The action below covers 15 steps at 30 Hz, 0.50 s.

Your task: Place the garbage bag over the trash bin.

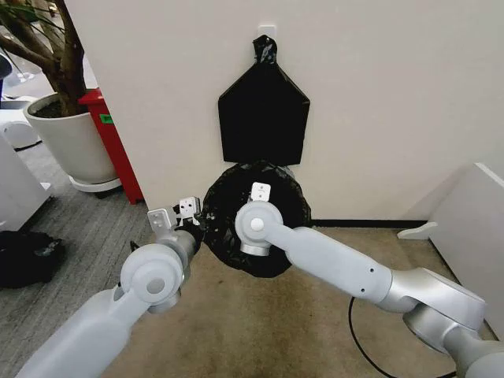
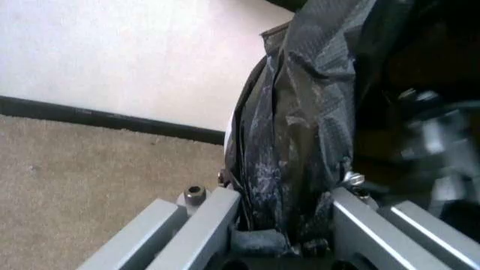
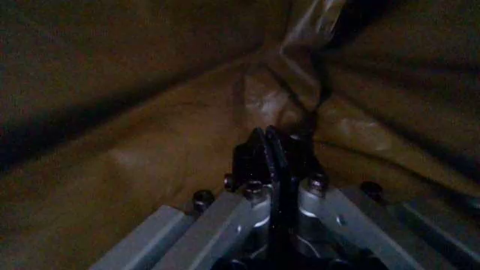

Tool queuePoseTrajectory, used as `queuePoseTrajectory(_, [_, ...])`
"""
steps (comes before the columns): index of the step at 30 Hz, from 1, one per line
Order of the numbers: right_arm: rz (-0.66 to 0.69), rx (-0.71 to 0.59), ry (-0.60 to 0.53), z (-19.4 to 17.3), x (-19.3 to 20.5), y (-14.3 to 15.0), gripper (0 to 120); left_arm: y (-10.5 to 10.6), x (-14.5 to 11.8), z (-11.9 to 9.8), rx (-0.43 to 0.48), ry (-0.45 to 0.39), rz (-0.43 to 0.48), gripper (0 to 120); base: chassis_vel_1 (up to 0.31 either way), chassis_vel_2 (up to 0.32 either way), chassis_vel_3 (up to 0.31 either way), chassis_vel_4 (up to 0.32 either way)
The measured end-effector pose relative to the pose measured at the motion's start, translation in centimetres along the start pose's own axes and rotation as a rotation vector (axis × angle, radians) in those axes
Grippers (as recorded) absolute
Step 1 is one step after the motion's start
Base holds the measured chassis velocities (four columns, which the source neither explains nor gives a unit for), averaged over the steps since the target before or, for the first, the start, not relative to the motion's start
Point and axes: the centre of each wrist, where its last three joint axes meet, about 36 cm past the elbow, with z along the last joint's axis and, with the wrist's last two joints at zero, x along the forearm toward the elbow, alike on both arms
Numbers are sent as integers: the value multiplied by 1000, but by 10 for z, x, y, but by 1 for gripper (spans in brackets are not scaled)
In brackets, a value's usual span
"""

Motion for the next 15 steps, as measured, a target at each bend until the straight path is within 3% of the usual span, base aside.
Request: queuePoseTrajectory(15, [48, 6, -15, 5, -25, -2, 0, -4, 7, -7, 1, -12, 22, 0, 0, 0, 0, 0])
